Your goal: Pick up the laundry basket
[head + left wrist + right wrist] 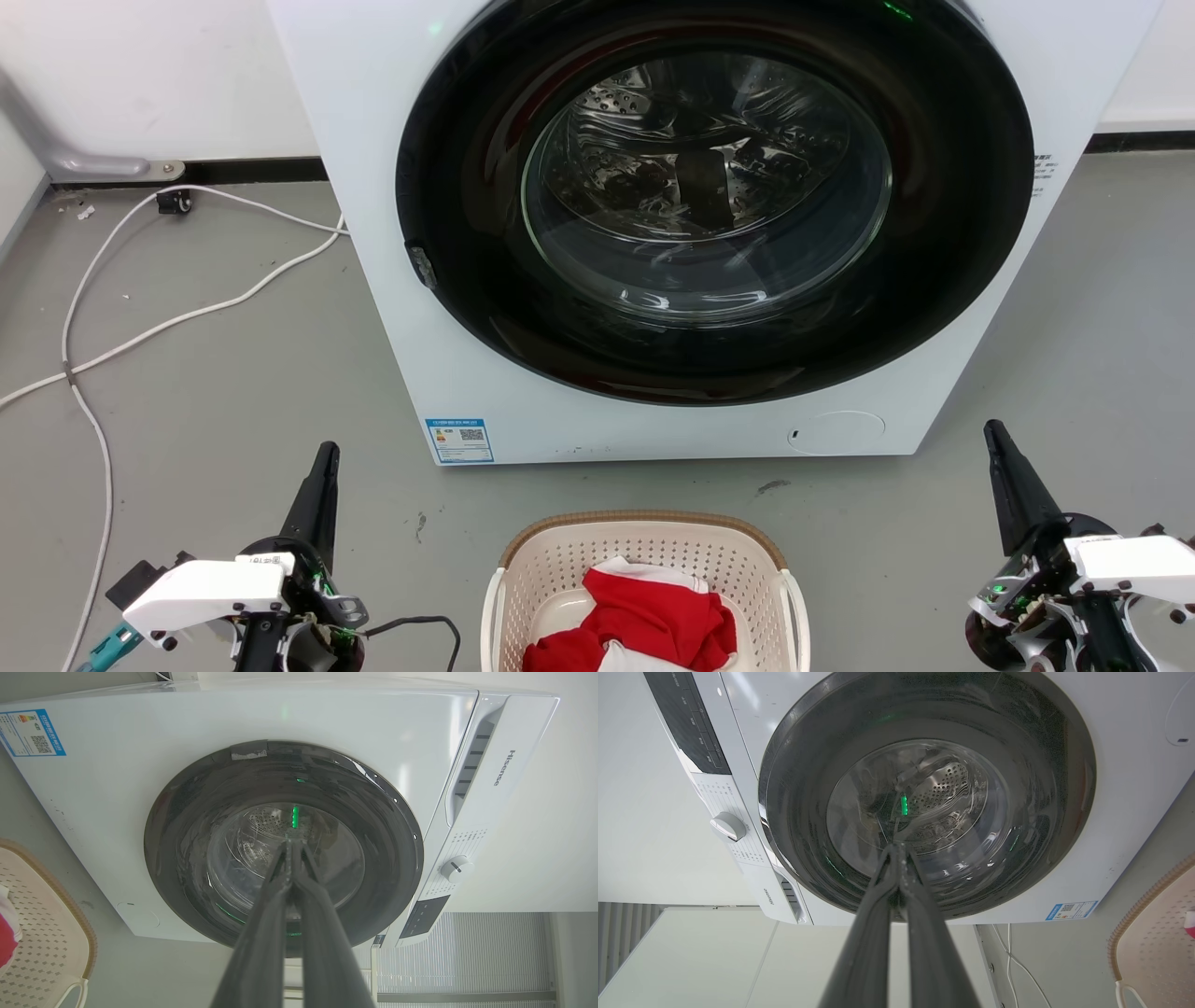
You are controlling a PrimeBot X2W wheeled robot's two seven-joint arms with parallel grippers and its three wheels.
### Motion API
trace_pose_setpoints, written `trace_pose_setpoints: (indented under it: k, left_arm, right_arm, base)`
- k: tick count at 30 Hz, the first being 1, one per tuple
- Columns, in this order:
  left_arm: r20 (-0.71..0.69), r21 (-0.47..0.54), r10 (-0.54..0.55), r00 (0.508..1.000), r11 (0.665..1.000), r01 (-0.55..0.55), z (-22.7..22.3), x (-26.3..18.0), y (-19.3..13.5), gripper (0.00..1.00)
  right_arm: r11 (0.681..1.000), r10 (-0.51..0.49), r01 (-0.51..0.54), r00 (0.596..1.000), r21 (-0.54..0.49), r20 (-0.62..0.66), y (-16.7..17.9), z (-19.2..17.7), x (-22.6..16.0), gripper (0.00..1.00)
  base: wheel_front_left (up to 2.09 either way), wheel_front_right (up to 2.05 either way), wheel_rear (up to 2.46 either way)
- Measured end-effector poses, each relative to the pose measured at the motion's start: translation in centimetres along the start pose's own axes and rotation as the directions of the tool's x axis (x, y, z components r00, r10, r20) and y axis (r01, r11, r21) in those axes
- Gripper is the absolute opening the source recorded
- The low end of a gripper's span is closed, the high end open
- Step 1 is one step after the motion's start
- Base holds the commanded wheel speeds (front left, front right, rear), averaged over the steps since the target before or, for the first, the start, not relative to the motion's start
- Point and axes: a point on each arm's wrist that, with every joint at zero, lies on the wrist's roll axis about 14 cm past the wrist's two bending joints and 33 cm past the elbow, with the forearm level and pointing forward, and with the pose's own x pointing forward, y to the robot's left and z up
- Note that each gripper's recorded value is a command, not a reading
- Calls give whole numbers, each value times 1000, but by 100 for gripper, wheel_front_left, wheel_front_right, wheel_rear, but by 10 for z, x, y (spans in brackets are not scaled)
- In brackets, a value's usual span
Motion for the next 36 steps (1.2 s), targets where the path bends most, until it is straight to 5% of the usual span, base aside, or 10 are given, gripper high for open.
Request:
trace_pose_setpoints:
  k: [35, 36]
  left_arm:
    - [0, 0, 0, 1000, 1000, 0, 0, 0, 0, 0]
    - [0, -1, 5, 1000, 1000, -5, 0, -1, 2, 100]
  right_arm:
    - [1000, 0, 0, 1000, 0, 0, 0, 0, 0, 0]
    - [1000, -5, 5, 1000, 1, 0, -2, 0, 0, 100]
  base:
    - [0, 0, 0]
    - [0, 0, 0]
